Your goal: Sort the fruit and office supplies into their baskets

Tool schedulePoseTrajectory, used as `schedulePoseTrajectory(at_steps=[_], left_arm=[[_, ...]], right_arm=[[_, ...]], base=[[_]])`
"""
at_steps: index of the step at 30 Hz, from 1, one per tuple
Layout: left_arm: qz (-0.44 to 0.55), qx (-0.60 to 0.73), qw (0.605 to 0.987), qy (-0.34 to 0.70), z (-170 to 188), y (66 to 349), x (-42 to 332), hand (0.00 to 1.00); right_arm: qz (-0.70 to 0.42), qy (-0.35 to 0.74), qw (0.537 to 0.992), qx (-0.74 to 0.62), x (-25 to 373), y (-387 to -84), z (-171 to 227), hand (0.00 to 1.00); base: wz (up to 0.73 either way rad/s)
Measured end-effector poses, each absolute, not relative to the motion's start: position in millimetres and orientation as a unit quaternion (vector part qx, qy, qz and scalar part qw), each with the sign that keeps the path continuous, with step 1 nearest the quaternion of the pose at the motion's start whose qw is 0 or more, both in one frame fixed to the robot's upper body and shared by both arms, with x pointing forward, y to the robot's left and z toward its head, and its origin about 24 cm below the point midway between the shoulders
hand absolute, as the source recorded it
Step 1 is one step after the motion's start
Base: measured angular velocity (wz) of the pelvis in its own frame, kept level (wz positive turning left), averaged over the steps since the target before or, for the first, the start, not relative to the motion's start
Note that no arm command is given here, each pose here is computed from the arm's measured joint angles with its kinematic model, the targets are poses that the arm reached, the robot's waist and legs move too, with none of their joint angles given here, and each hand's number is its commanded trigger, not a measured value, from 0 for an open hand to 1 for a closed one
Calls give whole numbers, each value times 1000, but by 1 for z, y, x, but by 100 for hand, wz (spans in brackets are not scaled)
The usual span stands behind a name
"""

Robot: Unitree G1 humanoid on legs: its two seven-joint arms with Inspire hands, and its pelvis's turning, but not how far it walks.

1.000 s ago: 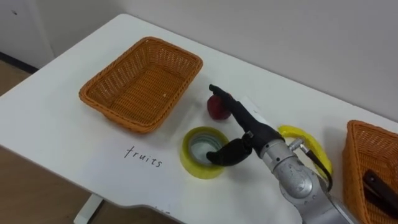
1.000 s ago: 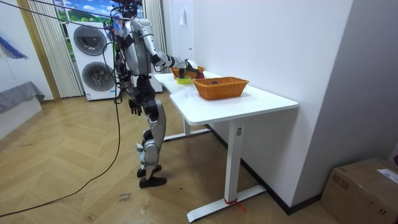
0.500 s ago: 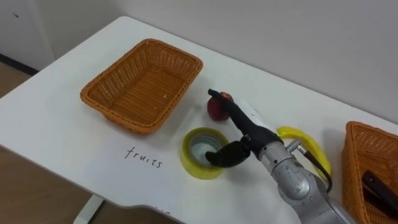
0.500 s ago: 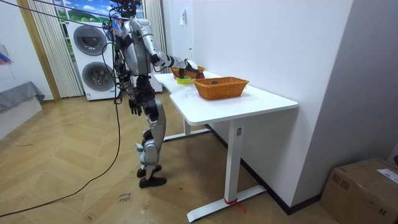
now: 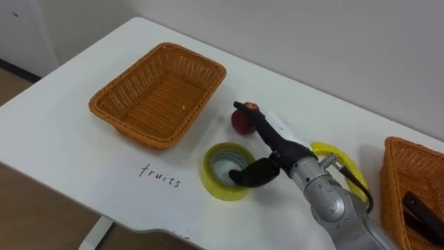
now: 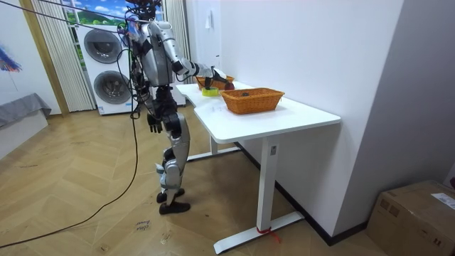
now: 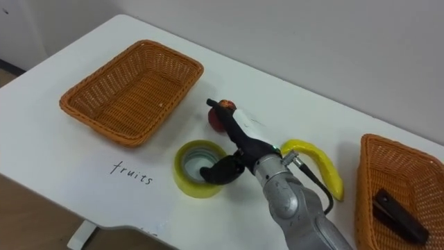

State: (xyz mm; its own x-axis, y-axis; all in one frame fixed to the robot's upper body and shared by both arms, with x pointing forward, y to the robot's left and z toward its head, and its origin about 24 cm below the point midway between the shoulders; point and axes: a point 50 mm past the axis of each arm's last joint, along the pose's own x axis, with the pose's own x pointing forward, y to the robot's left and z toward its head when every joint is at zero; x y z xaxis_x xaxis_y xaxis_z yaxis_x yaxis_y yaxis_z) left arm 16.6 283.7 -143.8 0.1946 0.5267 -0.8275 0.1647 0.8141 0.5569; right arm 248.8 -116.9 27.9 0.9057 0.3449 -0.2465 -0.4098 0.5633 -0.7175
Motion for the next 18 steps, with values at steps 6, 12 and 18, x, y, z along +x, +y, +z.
schedulePoseTrajectory(at_steps=[6,12,18], left_arm=[[128,275,719,625,-144,284,15,0],[128,275,721,624,-143,284,17,0],[128,275,723,621,-143,285,19,0]], right_arm=[[238,43,866,-437,249,-114,32,100],[248,53,852,-457,251,-116,34,100],[239,58,847,-470,256,-119,35,100]], base=[[0],[0],[0]])
